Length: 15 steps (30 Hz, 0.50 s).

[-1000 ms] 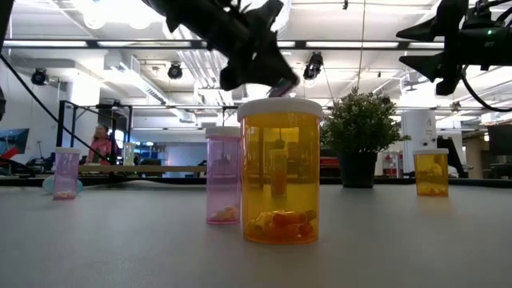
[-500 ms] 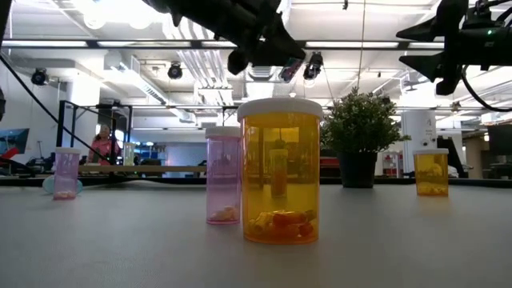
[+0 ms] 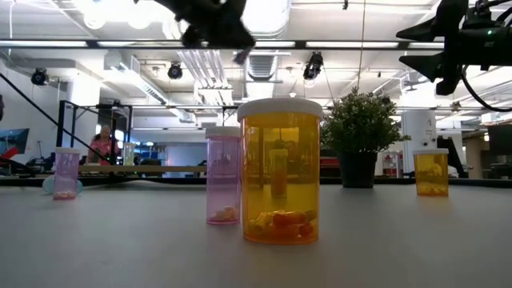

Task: Pick and place medicine bottles onto shelf by color
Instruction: Put the middle blue pill bottle on the shelf

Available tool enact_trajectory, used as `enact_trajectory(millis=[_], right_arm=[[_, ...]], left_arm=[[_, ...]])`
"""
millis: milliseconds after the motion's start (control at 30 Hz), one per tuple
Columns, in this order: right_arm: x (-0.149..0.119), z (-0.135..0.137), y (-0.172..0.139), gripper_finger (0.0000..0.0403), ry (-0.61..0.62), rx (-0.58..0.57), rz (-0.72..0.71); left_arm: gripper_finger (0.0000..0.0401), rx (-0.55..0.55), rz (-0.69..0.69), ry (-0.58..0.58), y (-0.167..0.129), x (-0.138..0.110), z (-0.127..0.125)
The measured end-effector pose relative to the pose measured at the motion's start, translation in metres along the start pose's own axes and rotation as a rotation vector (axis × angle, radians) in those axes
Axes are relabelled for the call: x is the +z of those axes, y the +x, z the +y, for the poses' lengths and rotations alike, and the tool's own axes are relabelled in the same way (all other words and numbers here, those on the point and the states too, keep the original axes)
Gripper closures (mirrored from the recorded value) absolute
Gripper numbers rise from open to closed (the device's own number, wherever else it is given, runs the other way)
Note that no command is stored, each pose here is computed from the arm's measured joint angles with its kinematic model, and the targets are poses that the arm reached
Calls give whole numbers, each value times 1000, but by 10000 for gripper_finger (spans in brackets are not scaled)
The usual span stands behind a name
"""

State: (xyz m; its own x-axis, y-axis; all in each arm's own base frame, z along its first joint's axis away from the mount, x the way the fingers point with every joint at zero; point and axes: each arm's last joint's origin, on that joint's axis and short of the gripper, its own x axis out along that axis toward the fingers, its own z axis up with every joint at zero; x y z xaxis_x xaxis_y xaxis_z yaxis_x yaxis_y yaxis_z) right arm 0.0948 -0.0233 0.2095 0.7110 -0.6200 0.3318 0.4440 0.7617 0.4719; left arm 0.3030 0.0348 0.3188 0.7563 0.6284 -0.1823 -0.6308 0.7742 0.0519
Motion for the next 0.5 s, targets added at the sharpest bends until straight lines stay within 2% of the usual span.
enact_trajectory(millis=[133,233,433,500], right_arm=[[0,0,0,142,0,0,0],[0,0,0,142,0,0,1],[0,0,0,142,0,0,1],[0,0,0,142,0,-1,1]], left_arm=[[310,111,10,-92,-17,-23,17],[310,219,-38,-185,-27,-43,29],[310,291,-174,-309,-37,-87,42],[310,337,-189,-302,-39,-104,46]])
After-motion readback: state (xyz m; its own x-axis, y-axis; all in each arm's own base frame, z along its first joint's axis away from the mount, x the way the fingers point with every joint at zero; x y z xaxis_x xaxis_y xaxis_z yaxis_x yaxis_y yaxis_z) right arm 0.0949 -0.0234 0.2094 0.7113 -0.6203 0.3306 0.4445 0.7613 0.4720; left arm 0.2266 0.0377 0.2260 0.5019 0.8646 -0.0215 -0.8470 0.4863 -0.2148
